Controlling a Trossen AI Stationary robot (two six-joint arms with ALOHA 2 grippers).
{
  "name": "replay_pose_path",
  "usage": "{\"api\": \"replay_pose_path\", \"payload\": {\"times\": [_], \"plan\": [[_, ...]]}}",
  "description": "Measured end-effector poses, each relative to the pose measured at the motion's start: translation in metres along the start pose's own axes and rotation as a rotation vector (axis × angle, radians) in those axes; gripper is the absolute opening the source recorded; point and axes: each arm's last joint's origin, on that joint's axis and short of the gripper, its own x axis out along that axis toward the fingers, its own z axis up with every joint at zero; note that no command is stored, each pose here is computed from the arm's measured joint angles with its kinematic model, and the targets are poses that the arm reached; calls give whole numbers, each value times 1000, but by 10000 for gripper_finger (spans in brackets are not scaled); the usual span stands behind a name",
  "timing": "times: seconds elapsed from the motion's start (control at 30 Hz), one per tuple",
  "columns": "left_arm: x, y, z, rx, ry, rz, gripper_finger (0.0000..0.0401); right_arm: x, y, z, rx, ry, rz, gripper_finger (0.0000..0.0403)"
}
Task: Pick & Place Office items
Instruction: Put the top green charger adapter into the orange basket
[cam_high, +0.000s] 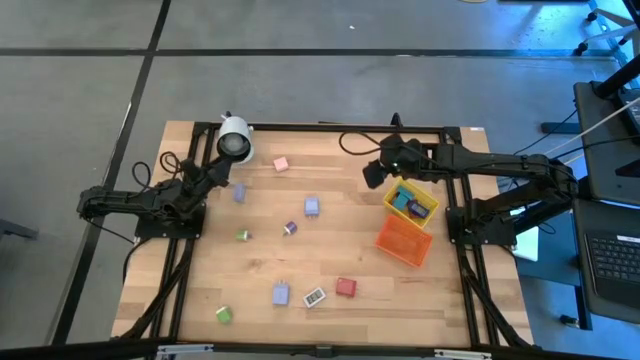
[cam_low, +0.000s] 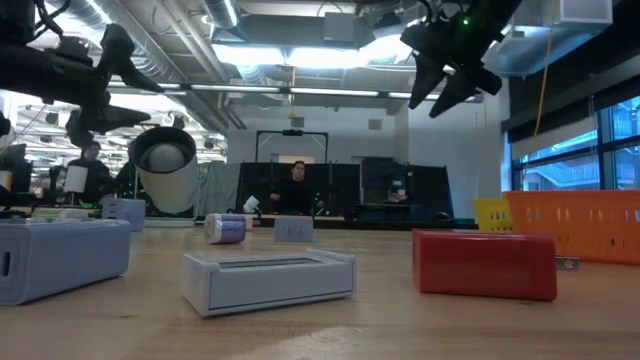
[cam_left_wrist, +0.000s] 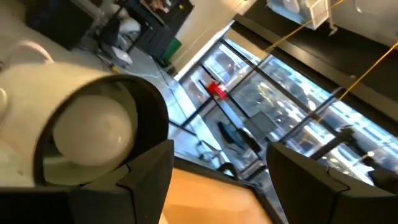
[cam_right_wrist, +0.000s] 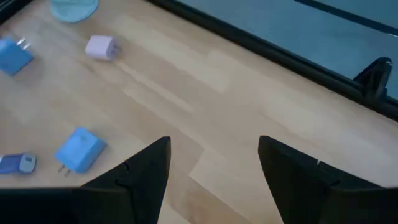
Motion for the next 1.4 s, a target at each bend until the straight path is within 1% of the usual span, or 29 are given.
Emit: {"api": "replay_pose_path", "payload": {"times": [0.13, 0.3, 0.37, 0.4, 0.43, 0.5, 0.53, 0.57, 0.6, 0.63, 0.7, 0.8, 0.87, 0.97, 1.1, 1.2, 1.3, 1.4], "plan": [[0, 0, 0, 12, -1, 3, 251, 0, 0, 0, 52, -12, -12, 246], [0, 0, 0, 14, 0, 2, 251, 0, 3, 5, 102, -53, 19, 246], [0, -1, -1, 20, 33, -39, 251, 0, 5, 8, 121, -83, 44, 246], [0, -3, -2, 43, 69, -90, 251, -1, 6, 9, 130, -95, 59, 246], [-1, -6, -2, 72, 110, -166, 251, -1, 8, 11, 137, -105, 73, 246], [-3, -13, -3, 124, 201, -363, 251, -1, 9, 13, 147, -122, 89, 246], [-4, -16, -3, 132, 240, -454, 251, -1, 10, 13, 150, -128, 94, 246], [-5, -18, -3, 123, 274, -531, 251, -2, 10, 14, 153, -133, 98, 246], [-6, -20, -3, 98, 302, -578, 251, -2, 10, 14, 155, -137, 102, 246], [-7, -20, -3, 71, 326, -599, 251, -2, 11, 15, 156, -141, 105, 246], [-7, -21, -5, 26, 373, -620, 251, -2, 11, 16, 163, -152, 114, 246], [-7, -22, -8, -11, 433, -628, 251, -3, 13, 19, 179, -177, 136, 246], [-7, -26, -9, -6, 461, -633, 251, -3, 15, 21, 191, -197, 153, 246], [-7, -40, 0, -9, 449, -663, 251, -5, 17, 26, 217, -237, 187, 246], [-4, -60, 7, 68, 462, -683, 251, -7, 20, 31, 230, -290, 226, 246], [-2, -73, 5, 114, 513, -687, 251, -8, 21, 33, 234, -307, 238, 246], [-1, -78, -9, 200, 656, -690, 251, -8, 21, 34, 235, -309, 240, 246], [-2, -77, -25, 312, 853, -658, 251, -8, 21, 34, 235, -309, 240, 246]]}}
